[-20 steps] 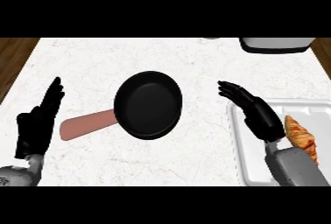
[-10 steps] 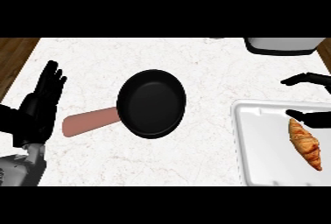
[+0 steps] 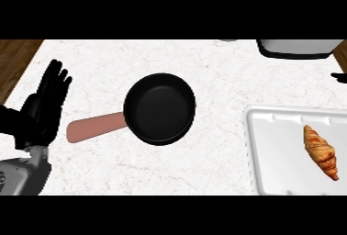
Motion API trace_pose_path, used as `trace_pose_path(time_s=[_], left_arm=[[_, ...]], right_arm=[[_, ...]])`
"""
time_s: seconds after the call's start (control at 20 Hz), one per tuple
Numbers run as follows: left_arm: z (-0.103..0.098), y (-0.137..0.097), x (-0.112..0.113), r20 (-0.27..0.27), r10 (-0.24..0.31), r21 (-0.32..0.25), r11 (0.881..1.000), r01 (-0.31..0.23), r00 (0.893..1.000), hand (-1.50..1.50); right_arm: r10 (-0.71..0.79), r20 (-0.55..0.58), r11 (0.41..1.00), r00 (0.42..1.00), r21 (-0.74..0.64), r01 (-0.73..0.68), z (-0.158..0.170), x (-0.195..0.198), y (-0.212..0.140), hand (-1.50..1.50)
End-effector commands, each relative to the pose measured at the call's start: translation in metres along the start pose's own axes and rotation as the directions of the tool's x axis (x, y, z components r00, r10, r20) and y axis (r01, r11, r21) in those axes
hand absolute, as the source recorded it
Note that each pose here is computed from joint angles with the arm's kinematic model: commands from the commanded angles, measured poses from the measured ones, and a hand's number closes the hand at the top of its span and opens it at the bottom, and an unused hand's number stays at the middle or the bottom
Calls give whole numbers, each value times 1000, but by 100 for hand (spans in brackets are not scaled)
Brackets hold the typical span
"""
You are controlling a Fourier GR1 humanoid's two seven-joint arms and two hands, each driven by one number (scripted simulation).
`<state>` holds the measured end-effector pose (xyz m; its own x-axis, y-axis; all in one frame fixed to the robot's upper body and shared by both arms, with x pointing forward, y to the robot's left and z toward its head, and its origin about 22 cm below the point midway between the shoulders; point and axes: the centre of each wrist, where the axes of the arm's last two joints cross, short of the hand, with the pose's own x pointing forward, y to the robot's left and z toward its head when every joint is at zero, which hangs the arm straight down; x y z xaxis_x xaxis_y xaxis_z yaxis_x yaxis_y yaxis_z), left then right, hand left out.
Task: Pick the croissant from the tray and place it in the pot
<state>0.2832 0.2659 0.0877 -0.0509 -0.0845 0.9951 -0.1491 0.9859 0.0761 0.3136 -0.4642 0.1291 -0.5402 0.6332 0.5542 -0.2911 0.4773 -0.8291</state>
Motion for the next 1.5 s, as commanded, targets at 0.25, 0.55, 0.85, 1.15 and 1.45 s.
trace_pose_path(time_s=[0.25,0.55,0.85,1.15,1.45], left_arm=[[-2,15,2,-14,-13,-1,1000,13,1000,0],[-8,20,-7,-5,3,17,1000,-3,1000,0],[-2,14,-10,-19,4,16,1000,-3,1000,0],[-4,26,12,-10,-14,41,999,15,1000,0],[20,17,10,-1,1,8,1000,-1,1000,0]], right_arm=[[249,-26,835,968,512,-201,-29,33,5,-150],[421,-24,678,907,673,-296,-54,47,39,-150],[418,-56,649,907,717,-255,-47,33,76,-150],[428,-68,647,901,719,-254,-32,38,98,-150],[534,-102,617,839,726,-304,-32,31,104,-150]])
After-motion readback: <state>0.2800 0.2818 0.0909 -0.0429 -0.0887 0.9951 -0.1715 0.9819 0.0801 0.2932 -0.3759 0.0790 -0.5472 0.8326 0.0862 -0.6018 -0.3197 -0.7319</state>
